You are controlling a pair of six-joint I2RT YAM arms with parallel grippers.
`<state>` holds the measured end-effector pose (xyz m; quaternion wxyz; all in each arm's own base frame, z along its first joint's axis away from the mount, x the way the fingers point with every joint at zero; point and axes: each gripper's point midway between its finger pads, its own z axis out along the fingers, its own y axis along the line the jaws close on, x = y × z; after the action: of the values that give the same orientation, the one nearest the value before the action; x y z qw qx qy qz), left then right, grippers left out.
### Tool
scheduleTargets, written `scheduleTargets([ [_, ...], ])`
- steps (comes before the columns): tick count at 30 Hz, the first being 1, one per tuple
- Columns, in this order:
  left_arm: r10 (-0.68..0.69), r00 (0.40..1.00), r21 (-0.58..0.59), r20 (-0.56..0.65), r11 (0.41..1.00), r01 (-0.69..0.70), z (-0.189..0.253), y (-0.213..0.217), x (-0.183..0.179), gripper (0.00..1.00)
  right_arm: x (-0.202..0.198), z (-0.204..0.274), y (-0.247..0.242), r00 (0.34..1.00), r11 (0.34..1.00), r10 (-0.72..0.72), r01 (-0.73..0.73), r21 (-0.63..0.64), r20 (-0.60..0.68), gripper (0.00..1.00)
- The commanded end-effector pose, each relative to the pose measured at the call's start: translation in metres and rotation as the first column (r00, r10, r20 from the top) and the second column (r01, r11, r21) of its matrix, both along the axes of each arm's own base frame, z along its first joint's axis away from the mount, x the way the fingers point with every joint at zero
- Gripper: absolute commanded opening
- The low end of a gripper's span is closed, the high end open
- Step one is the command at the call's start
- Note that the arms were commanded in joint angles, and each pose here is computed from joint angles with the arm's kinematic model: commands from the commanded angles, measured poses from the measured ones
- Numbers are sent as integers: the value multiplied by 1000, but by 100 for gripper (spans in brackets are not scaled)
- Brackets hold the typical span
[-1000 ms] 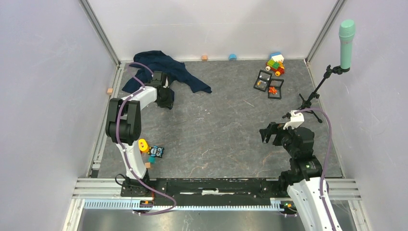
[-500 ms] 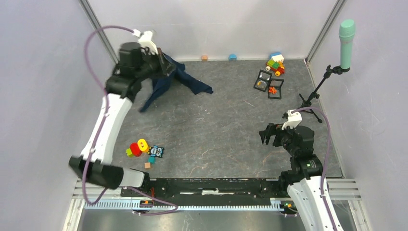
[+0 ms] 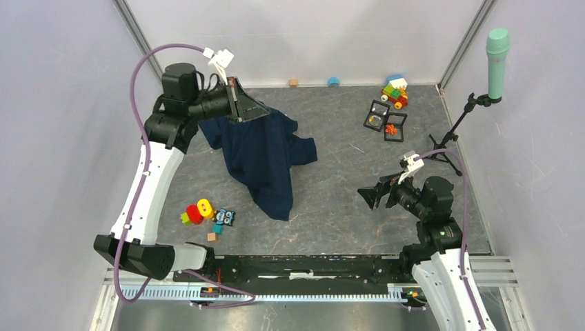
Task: Pin the brooch onto the clothing
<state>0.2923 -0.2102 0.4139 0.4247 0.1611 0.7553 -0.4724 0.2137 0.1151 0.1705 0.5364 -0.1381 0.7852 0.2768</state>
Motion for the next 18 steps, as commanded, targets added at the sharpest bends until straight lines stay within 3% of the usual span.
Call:
scheduleTargets([
  [1,-46,999,-99,14,994,47,17,-8,-8,3,-4,32,27,984,982,148,-158,108,95,98],
  [7,-20,1000,-144,14,989,22,16,-10,4,2,-8,28,50,971,957,196,-220,191,138,98],
  [18,17,999,-206,49,978,-7,37,-4,8,2,-11,-18,138,954,950,283,-293,111,102,98],
])
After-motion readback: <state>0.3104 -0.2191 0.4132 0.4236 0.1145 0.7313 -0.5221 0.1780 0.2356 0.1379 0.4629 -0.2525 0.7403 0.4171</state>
